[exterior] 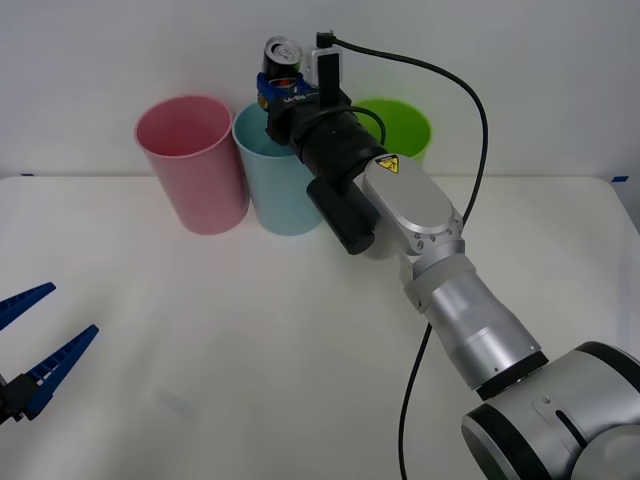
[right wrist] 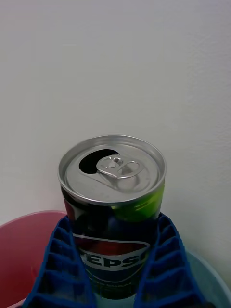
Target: Grasp the object on the table and drop it into the matching bin: aluminum can to the light blue bin, PET bottle to the pink bin.
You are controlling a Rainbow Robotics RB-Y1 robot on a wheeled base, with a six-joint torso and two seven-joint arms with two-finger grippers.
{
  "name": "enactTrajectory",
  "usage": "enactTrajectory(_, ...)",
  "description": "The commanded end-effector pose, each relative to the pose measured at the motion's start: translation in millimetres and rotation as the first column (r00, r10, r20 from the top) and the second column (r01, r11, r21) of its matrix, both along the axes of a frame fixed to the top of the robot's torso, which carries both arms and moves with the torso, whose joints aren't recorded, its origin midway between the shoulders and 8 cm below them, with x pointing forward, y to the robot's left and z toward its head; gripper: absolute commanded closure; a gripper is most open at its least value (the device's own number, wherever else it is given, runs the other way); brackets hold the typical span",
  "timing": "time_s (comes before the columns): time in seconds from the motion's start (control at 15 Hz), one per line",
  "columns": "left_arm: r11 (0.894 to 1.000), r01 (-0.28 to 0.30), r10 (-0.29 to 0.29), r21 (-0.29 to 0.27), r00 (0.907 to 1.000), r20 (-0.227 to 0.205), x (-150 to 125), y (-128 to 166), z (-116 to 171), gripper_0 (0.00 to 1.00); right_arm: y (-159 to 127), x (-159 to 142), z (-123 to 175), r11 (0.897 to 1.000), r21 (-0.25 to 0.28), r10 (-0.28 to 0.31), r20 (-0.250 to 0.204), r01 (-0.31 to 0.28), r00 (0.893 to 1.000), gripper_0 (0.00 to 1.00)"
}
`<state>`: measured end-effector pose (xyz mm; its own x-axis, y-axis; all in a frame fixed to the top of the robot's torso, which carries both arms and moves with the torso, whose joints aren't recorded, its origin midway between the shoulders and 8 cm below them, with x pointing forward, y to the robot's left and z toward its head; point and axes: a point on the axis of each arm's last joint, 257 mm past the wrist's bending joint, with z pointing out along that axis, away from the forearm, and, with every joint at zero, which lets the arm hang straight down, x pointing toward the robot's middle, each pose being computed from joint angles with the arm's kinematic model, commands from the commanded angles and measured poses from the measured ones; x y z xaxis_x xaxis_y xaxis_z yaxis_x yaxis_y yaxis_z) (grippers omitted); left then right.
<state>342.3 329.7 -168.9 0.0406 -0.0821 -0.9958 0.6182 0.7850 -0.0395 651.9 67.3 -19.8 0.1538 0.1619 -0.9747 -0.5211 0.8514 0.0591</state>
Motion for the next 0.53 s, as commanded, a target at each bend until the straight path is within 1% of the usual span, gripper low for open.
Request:
enactTrajectory(0.07,1.0,0.0,0.0,0.0,1.0,0.0,0.0,0.0,0.0,0.0,-1.5,0.7,0.1,1.0,-0.01,-0.005,0.006,0.005,1.0,0.0)
enactTrajectory(0.33,1.0,0.0,0.0,0.0,1.0,0.0,0.0,0.0,0.0,0.0,-2.5,0.5,-2.0,1.0,-0.021,-0.002,0.009,0.002,1.0,0.0)
enactTrajectory(0.53,1.0,0.0,0.0,0.0,1.0,0.0,0.0,0.0,0.0,0.0,-9.4,-2.4,-4.0,1.0,-0.024,-0.002,0.017,0.003,1.0,0.0)
